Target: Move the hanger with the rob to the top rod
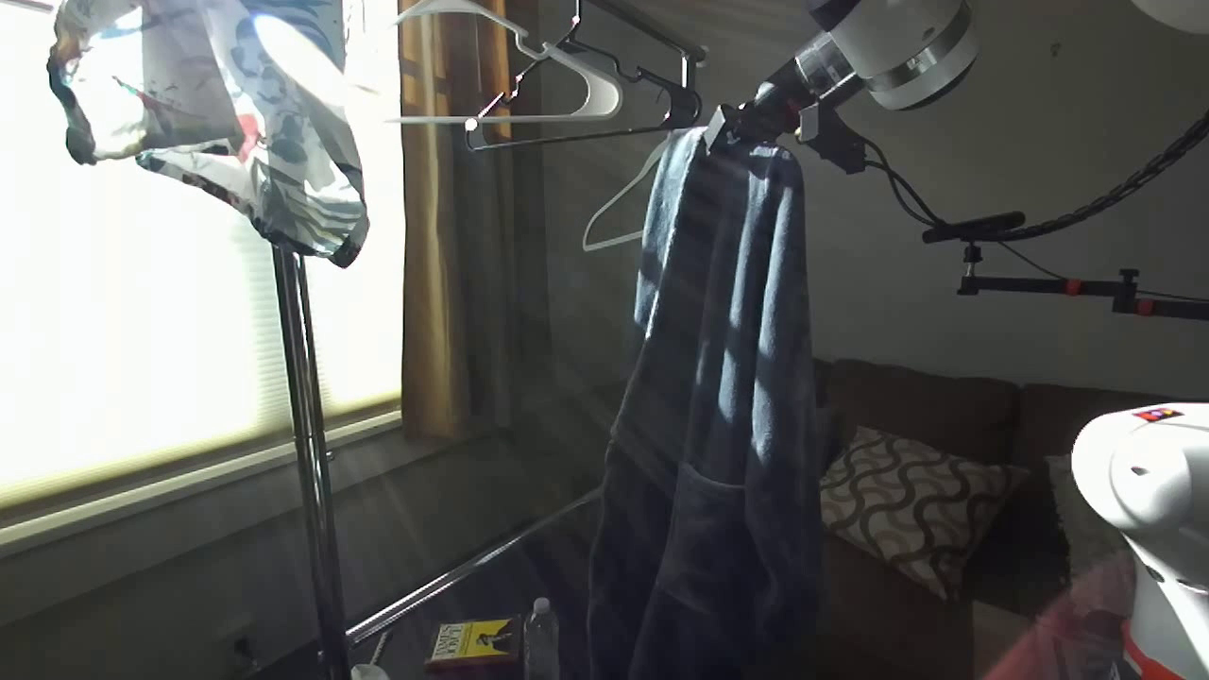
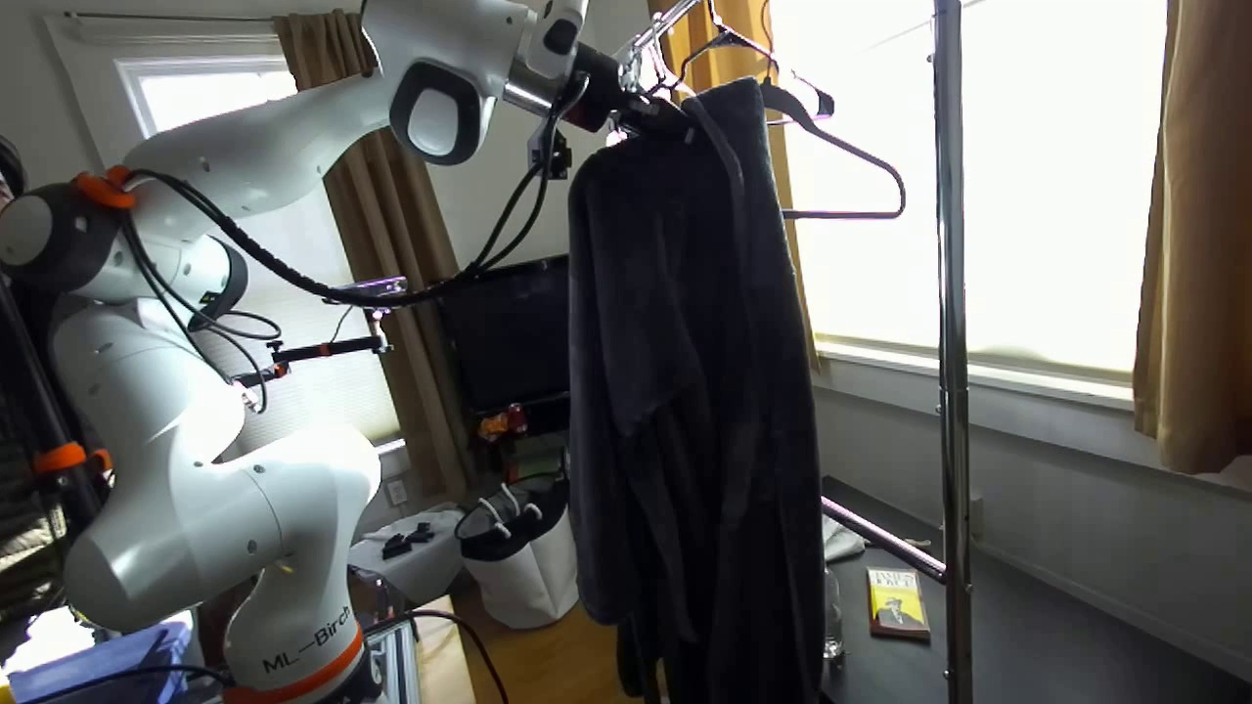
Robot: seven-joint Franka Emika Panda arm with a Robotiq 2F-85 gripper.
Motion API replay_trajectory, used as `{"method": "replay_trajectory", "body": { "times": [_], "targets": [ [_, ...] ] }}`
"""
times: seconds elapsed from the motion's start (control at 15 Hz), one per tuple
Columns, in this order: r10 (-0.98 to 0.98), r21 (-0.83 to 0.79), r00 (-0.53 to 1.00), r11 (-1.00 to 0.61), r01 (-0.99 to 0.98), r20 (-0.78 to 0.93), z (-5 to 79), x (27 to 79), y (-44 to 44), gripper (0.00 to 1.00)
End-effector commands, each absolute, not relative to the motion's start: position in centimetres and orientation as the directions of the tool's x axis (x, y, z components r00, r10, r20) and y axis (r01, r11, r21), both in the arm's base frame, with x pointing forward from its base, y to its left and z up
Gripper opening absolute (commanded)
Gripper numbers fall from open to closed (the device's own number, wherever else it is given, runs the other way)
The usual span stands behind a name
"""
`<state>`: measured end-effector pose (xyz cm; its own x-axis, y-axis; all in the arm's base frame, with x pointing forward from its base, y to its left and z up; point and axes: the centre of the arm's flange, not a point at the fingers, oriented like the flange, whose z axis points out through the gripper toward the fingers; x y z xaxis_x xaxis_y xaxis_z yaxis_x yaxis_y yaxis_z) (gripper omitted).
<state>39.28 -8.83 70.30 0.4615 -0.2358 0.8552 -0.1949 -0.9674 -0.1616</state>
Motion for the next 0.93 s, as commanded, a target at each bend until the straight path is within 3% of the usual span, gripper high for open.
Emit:
{"method": "replay_trajectory", "body": {
  "times": [0.0, 0.2, 0.33, 0.53, 0.87],
  "targets": [
    [-0.087, -0.064, 0.491, -0.996, -0.064, 0.867, 75.9, 41.5, -15.7, 0.02],
    [-0.015, -0.006, 0.487, -1.000, -0.019, 0.873, 78.6, 42.2, -20.7, 0.02],
    [-0.061, -0.027, 0.520, -0.997, -0.073, 0.852, 75.0, 41.0, -18.2, 0.07],
    [-0.083, -0.069, 0.520, -0.997, -0.047, 0.850, 74.1, 40.6, -20.5, 0.02],
    [-0.043, -0.081, 0.482, -0.995, 0.057, 0.875, 76.3, 35.3, -30.7, 0.02]
  ]
}}
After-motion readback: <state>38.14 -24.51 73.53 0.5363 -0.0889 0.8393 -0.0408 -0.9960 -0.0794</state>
